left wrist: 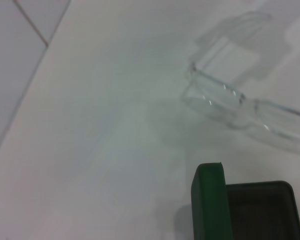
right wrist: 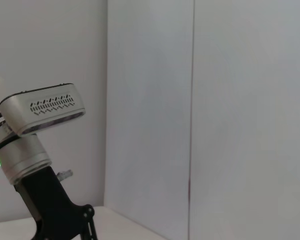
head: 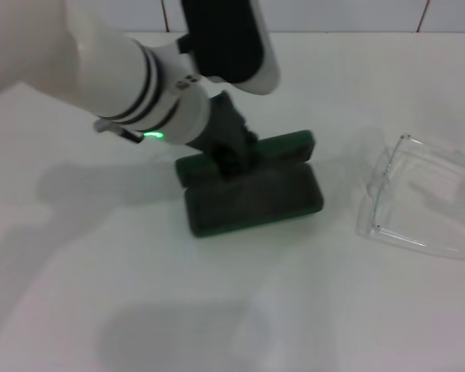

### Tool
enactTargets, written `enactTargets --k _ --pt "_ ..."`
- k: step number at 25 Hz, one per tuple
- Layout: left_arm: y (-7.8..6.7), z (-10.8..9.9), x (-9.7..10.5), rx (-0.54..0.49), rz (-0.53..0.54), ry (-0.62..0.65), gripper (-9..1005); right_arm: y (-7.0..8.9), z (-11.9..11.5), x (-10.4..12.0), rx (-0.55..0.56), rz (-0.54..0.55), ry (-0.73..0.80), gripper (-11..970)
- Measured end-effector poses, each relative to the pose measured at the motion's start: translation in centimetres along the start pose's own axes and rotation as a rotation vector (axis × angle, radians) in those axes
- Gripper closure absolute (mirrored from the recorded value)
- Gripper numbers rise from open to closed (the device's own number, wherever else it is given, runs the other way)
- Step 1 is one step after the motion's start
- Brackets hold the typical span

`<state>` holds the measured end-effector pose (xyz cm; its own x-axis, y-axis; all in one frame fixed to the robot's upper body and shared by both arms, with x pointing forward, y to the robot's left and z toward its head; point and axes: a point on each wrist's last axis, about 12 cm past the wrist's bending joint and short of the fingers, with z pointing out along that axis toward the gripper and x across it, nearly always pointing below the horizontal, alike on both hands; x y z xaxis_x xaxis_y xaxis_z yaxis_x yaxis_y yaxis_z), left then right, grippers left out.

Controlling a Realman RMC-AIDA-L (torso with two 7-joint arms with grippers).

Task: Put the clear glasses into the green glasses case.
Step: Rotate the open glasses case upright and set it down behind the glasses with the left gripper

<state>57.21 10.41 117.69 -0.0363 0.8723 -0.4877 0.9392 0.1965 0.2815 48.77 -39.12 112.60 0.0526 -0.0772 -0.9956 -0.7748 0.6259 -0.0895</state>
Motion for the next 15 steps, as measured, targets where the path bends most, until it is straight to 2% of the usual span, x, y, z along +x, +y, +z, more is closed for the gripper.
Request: enactTargets --k 7,15 --pt "-0.5 1.2 -2.1 -0.052 0.117 -0.025 788 0.6 -1.7 -0.1 0.024 0.003 -0.029 193" --pt "-1.4 2.5 -3.2 -0.051 0.183 -0.03 775 0.7 -2.0 0.0 0.022 0.006 -0.012 195"
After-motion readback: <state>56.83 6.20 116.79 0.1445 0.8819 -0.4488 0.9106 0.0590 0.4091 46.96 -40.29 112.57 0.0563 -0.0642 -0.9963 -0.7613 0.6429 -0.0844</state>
